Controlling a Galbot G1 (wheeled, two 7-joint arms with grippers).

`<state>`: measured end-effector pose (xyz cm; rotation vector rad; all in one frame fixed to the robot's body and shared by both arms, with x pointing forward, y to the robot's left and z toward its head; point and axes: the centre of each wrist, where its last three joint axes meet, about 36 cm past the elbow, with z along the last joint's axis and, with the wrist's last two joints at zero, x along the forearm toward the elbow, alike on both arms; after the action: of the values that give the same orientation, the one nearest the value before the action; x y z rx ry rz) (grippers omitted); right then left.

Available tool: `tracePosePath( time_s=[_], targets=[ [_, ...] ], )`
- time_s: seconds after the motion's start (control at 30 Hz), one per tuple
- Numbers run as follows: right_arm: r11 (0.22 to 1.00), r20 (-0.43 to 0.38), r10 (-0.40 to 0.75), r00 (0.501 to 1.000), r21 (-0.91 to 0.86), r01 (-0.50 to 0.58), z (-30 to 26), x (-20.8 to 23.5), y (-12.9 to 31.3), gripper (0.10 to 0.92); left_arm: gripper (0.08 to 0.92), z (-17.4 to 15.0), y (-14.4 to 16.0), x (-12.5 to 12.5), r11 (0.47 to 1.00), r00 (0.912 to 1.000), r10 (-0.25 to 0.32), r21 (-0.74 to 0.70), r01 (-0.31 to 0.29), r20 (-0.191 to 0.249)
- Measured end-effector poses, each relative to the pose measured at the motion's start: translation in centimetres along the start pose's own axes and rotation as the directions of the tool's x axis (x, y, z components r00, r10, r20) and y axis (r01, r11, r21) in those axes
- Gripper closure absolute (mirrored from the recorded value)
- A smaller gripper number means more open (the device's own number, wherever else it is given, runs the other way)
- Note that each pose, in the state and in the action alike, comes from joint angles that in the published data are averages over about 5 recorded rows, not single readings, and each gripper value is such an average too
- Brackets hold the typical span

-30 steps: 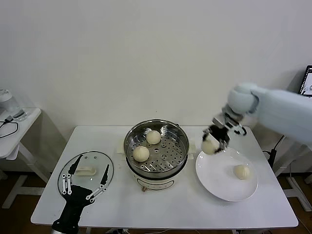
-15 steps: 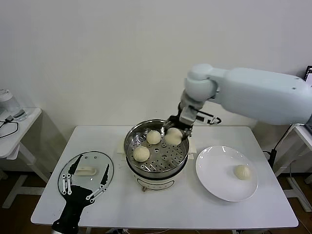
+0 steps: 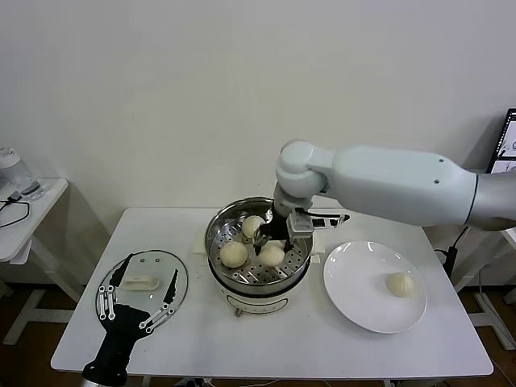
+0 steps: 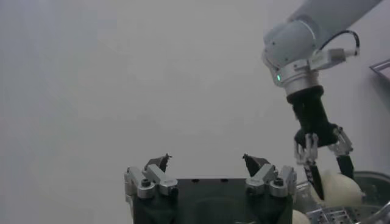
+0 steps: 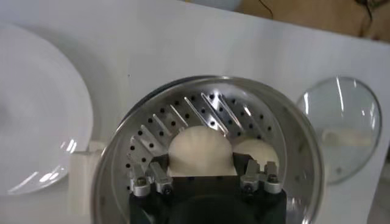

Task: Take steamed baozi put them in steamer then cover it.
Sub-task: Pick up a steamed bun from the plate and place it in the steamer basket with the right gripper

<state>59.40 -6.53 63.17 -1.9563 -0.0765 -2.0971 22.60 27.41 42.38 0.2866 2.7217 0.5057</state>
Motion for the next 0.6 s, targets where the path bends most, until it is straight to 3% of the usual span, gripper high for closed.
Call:
tracePosePath(
  time_s=[0.33,0.6],
  targets=[
    [0.997,0.026,-0.028,0.999,0.069,0.027,-0.4,-2.3,-0.9,0.296,0.177,0.0,0.2,0.0,1.000,1.0000,-0.007,-0.001,0.007,0.004],
    [0.995,0.016,-0.037,0.999,0.089,0.036,-0.5,-2.6,-1.1,0.204,0.177,0.1,0.2,-0.1,1.000,0.9999,-0.014,0.000,0.014,0.008]
  ],
)
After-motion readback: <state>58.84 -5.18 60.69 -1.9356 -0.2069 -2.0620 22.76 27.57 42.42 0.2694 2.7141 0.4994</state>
